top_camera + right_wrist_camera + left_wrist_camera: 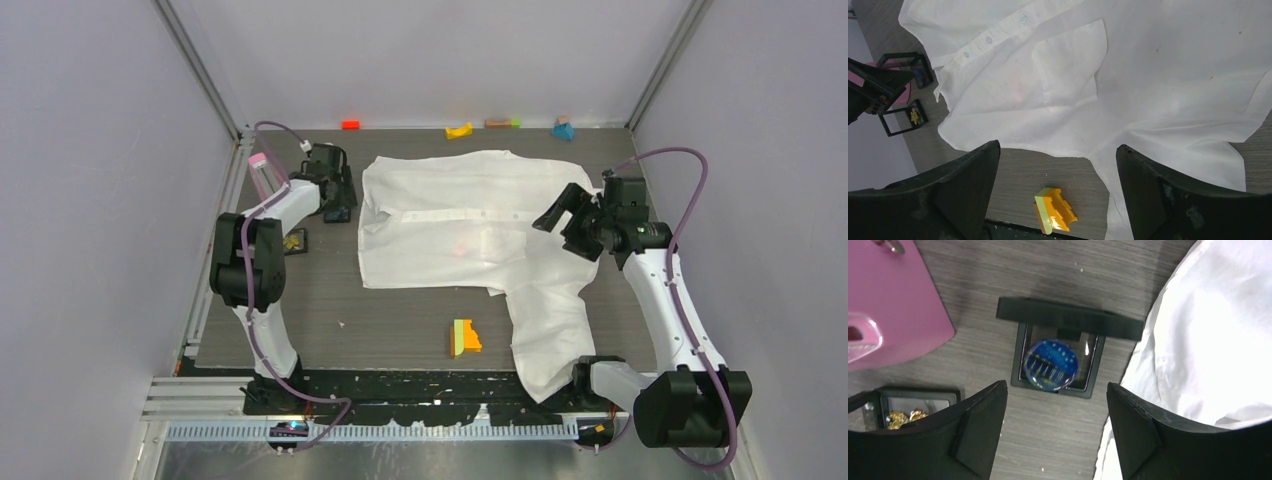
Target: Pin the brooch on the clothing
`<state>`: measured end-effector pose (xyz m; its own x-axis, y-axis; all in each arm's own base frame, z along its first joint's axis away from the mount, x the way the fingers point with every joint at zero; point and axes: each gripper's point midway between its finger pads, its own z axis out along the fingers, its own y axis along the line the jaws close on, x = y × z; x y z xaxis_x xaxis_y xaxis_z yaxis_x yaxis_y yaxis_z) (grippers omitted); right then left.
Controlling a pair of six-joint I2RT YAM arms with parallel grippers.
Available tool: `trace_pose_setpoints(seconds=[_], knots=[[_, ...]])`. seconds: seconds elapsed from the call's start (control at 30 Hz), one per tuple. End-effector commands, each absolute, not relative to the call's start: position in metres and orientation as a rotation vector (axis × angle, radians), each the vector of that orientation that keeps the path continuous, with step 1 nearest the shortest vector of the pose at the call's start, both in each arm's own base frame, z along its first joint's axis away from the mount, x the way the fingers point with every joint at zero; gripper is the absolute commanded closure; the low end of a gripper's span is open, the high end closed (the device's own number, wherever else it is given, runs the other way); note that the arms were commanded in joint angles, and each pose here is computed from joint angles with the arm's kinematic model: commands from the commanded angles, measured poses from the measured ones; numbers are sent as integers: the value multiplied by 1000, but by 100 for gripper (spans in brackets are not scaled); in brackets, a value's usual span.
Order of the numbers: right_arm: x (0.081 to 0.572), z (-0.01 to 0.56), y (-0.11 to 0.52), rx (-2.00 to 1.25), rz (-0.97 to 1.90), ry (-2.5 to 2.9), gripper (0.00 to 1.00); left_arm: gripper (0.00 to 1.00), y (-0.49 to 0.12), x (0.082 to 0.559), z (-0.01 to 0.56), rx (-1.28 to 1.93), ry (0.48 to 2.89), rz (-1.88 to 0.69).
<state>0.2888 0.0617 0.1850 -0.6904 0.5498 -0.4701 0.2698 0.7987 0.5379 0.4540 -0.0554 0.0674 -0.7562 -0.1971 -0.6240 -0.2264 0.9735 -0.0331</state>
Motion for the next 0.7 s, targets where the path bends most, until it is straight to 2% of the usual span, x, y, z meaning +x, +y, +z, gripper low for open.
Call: trace_pose_setpoints(seconds=[0.0,0.27,0.67], knots=[[300,196,68,565,620,2308,8,25,-56,480,74,-263,2401,48],[301,188,67,570,617,2324,8,31,-49,486,64,-294,2420,83],[301,183,67,575,612,2336,8,31,-41,489,48,-326,2449,90]])
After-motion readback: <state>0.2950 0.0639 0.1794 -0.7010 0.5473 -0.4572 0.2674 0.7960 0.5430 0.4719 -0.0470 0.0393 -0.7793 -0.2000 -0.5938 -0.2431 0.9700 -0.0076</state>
